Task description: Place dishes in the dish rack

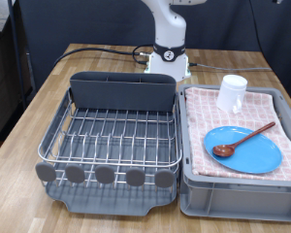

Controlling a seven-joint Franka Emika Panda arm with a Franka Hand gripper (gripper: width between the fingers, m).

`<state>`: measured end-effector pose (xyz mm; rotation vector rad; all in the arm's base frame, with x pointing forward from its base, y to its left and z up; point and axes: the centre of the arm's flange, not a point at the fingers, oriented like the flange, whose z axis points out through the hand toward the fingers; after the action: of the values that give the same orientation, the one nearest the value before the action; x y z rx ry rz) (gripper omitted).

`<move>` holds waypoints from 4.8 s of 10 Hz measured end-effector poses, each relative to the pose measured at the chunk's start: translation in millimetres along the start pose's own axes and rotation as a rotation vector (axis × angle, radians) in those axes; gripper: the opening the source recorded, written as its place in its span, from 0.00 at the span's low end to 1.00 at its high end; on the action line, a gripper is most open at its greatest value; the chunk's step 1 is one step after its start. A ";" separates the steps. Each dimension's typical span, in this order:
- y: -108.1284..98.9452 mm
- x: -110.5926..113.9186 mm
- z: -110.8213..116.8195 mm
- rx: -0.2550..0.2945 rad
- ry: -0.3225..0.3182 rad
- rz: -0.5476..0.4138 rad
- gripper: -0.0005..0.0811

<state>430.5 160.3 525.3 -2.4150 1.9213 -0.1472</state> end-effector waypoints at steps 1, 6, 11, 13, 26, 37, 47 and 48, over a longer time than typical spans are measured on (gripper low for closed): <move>-5.0 -2.4 2.5 -0.003 0.000 0.014 0.99; -22.0 -8.5 19.8 0.038 0.010 -0.010 0.99; -28.0 -16.1 54.2 0.071 0.063 -0.054 0.99; -34.0 -41.0 73.5 0.089 0.081 -0.095 0.99; -46.7 -70.5 213.9 0.175 0.176 -0.041 0.99; -42.6 -79.1 261.4 0.217 0.204 0.055 0.99; -44.8 -70.8 305.7 0.248 0.245 0.028 0.99; -44.0 -69.3 307.1 0.249 0.248 0.028 0.99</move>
<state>490.5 232.0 221.5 -2.2935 1.8924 -0.6712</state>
